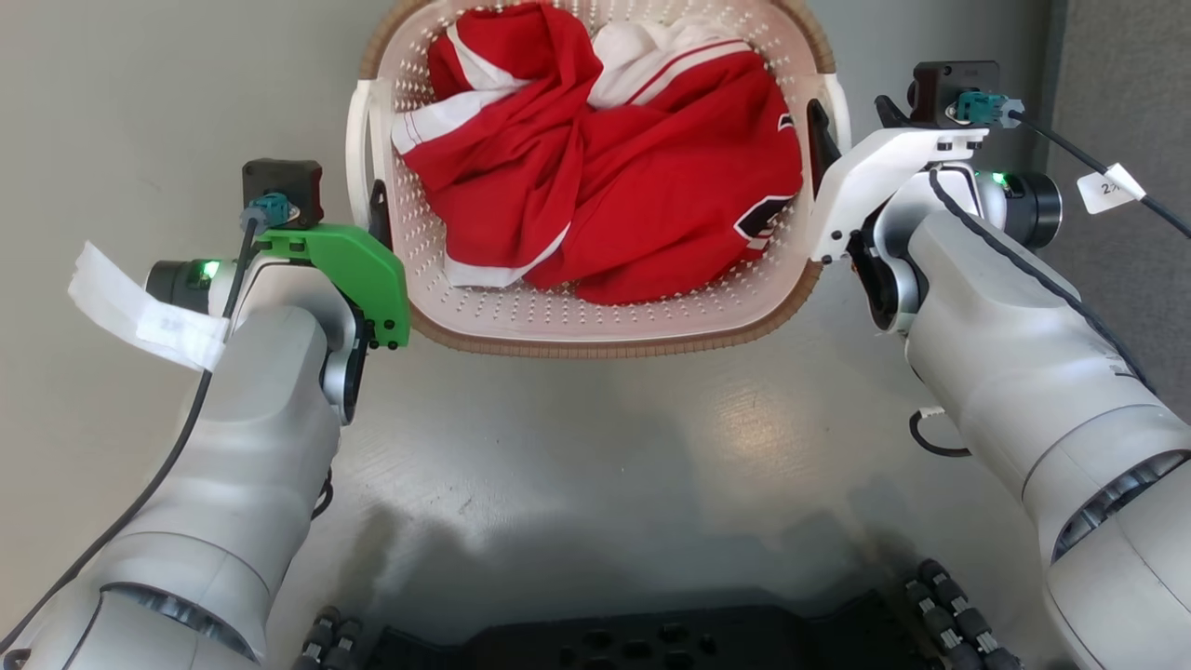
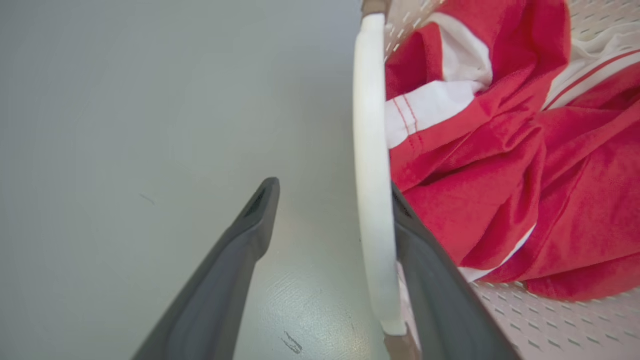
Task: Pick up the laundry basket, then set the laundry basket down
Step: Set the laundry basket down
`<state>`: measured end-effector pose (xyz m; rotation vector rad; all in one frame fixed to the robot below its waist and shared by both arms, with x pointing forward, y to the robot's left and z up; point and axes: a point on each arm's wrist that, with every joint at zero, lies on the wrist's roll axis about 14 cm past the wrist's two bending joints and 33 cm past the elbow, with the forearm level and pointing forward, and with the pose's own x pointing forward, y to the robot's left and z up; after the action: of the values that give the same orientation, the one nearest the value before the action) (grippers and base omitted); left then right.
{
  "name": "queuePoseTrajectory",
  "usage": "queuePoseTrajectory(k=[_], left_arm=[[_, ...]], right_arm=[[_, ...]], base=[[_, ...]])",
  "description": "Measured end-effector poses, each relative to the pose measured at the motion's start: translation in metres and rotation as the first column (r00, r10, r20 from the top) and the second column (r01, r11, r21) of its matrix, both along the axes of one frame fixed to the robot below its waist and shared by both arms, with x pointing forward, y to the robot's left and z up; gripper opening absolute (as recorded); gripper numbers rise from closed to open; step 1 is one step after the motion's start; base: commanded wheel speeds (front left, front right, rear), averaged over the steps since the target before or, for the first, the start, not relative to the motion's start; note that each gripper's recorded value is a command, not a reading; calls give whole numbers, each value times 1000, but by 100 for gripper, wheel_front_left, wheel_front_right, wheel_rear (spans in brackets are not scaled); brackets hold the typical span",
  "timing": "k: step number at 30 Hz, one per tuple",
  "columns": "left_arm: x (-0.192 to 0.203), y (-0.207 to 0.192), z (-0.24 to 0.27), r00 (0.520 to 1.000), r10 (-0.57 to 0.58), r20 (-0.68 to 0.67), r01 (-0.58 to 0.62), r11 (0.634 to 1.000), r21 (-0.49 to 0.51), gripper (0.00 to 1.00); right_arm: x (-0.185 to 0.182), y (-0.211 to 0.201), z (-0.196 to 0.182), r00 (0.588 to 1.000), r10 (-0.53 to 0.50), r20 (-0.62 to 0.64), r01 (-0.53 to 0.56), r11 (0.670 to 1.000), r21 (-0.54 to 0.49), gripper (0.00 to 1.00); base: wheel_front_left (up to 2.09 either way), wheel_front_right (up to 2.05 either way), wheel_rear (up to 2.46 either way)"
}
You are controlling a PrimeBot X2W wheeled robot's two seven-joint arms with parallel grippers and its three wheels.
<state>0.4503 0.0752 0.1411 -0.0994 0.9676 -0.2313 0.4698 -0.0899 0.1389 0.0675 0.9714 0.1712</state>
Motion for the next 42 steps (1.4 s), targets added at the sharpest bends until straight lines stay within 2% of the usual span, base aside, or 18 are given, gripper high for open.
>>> queuePoseTrajectory(k=[10, 20, 27, 34, 42], left_arm=[[13, 1, 26, 998, 0, 56, 0, 1000, 9, 100], [20, 2, 60, 992, 1, 123, -3, 1000, 12, 100], [32, -5, 94, 980, 22, 199, -18, 1000, -24, 100], [53, -11, 148, 942, 83, 326, -52, 993, -102, 100], [55, 1, 198, 889, 123, 442, -74, 989, -126, 100]], right_arm=[[14, -3, 30, 998, -6, 69, 6, 1000, -5, 100], [11, -8, 63, 993, -18, 115, 19, 1000, -4, 100], [21, -4, 96, 982, -50, 183, 44, 998, 38, 100], [35, 1, 143, 956, -80, 282, 58, 995, 85, 100], [44, 3, 201, 906, -73, 417, 30, 994, 109, 100]], base=[[0, 0, 0], [0, 0, 0], [0, 0, 0], [0, 0, 0], [0, 0, 0]])
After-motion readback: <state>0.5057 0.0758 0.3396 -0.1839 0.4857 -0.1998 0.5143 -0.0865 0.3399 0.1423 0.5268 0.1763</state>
